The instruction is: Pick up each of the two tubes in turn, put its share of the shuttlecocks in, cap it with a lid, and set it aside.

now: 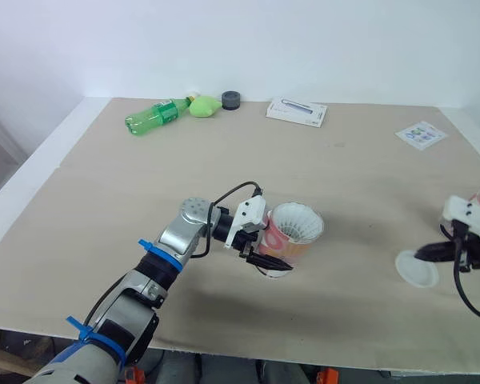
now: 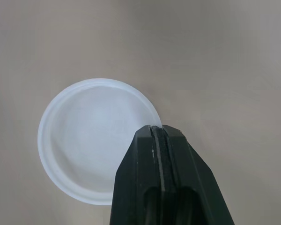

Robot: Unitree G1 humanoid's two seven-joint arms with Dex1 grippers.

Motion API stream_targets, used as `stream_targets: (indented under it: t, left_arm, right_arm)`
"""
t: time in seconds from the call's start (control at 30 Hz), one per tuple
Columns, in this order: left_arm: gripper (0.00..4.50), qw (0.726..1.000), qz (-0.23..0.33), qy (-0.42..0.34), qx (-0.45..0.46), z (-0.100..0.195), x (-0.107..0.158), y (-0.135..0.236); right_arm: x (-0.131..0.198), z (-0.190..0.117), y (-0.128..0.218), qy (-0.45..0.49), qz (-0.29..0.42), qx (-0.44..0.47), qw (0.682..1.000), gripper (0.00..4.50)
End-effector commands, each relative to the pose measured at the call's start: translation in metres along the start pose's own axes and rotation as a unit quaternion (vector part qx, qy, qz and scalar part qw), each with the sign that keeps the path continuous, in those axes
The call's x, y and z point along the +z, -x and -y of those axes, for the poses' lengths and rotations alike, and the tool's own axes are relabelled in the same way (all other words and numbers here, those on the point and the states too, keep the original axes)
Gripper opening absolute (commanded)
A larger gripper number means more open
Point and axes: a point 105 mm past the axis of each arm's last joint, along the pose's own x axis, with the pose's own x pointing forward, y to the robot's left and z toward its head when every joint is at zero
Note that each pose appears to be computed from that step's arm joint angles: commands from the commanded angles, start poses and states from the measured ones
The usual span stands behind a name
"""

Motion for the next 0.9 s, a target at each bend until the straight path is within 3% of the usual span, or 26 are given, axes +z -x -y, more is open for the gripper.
stream_targets:
  t: [0.03,0.2,0.37,0.63,0.9]
  left_arm:
    - [3.32,1.000,-0.016,0.011,0.003,-0.001,-0.008,0.003]
    - [3.32,1.000,-0.010,0.000,-0.015,0.003,-0.005,-0.005]
    - [3.32,1.000,-0.005,-0.005,-0.023,0.003,-0.003,-0.011]
    - [3.32,0.999,-0.012,-0.011,-0.029,0.002,-0.007,-0.019]
    - [3.32,0.999,-0.024,-0.015,-0.030,0.002,-0.011,-0.017]
  right_arm:
    - [0.057,-0.010,0.029,0.082,0.050,-0.001,0.995,0.04]
    - [0.124,-0.039,0.038,0.202,0.093,0.034,0.974,0.04]
    - [0.168,-0.061,0.037,0.291,0.115,0.065,0.948,0.04]
    - [0.205,-0.094,0.018,0.402,0.109,0.128,0.900,0.04]
    - [0.219,-0.119,0.006,0.476,0.095,0.160,0.859,0.04]
